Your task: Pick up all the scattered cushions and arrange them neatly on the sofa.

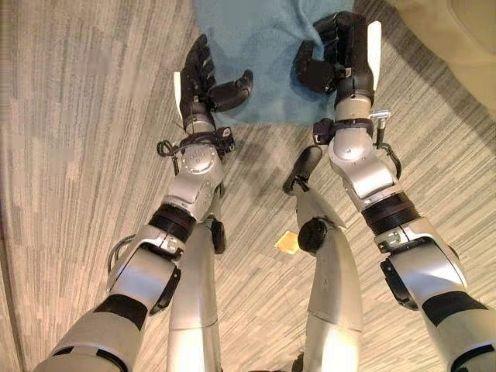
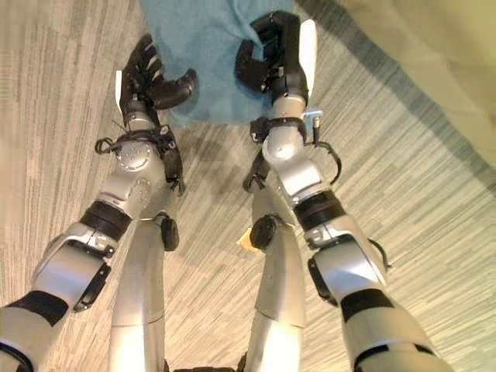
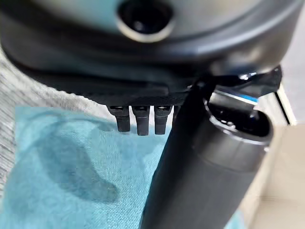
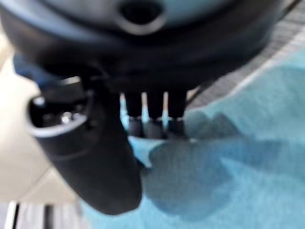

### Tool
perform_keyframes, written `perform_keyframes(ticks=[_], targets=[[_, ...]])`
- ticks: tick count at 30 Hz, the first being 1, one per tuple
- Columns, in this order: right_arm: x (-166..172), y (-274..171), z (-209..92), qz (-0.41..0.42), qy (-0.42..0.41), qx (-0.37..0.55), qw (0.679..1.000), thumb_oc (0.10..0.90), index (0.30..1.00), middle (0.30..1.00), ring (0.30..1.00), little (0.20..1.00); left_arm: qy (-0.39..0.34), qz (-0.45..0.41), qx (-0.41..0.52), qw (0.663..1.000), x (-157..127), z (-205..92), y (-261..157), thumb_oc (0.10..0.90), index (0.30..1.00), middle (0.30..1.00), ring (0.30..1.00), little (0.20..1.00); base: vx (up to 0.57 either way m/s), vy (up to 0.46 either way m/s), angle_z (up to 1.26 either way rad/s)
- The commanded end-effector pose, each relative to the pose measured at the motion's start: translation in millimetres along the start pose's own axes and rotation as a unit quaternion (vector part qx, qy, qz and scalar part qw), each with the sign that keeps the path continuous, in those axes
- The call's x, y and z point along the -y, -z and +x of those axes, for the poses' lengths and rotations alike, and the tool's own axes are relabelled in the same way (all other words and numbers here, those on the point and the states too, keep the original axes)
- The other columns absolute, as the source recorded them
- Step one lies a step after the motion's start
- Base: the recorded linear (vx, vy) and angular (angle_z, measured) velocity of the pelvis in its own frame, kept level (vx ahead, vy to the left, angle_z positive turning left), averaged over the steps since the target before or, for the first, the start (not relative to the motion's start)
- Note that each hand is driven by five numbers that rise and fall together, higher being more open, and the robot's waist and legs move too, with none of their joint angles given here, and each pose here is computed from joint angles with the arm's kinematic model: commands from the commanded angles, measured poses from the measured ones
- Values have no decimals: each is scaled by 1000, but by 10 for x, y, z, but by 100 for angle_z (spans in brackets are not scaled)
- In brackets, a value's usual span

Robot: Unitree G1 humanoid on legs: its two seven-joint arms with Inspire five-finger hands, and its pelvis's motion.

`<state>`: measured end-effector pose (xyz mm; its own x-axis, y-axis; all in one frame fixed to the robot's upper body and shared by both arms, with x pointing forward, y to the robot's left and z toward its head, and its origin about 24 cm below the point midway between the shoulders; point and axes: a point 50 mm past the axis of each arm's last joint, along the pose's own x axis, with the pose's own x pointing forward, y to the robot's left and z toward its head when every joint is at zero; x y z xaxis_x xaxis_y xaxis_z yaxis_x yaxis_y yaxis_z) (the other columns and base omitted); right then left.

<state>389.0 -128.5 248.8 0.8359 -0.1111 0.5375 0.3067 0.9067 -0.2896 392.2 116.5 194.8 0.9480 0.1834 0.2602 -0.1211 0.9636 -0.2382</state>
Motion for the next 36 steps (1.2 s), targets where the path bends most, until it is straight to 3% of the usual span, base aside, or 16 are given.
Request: perform_keyframes(ticks=[1, 6, 7, 13, 14, 20, 32, 36], targets=[[8, -527, -93, 61, 3, 150, 987, 400, 300, 300, 300, 300, 11, -12, -23, 1000, -105, -266, 373, 800, 900, 900, 900, 900, -64, 40, 19], [30, -210, -282, 58, -14, 113, 992, 400, 300, 300, 300, 300, 14, -24, -58, 998, -270, -502, 630, 800, 900, 900, 900, 900, 6, 23, 11], [38, 1, -458, 56, -27, 87, 994, 400, 300, 300, 300, 300, 4, -30, -96, 995, -467, -714, 855, 800, 900, 900, 900, 900, 50, 24, 10], [62, 310, -740, 51, -47, 38, 997, 400, 300, 300, 300, 300, -24, -24, -159, 987, -816, -1068, 1173, 800, 900, 900, 900, 900, 45, 18, 11], [109, 429, -880, 44, -54, 22, 997, 400, 300, 300, 300, 300, -34, -11, -193, 981, -983, -1273, 1327, 800, 900, 900, 900, 900, 124, 1, 8], [302, 478, -1073, 28, -55, 25, 998, 400, 300, 300, 300, 300, -75, -10, -258, 963, -1329, -1733, 1561, 800, 900, 900, 900, 900, 146, 59, 3], [593, -35, -873, 81, -36, 142, 986, 400, 300, 300, 300, 300, -105, -24, -230, 967, -1354, -1651, 1480, 800, 900, 900, 900, 900, 141, 1, -25], [597, -217, -837, 117, -33, 178, 976, 400, 300, 300, 300, 300, -128, -77, -200, 968, -1303, -1593, 1397, 800, 900, 900, 900, 900, 77, -1, -15]])
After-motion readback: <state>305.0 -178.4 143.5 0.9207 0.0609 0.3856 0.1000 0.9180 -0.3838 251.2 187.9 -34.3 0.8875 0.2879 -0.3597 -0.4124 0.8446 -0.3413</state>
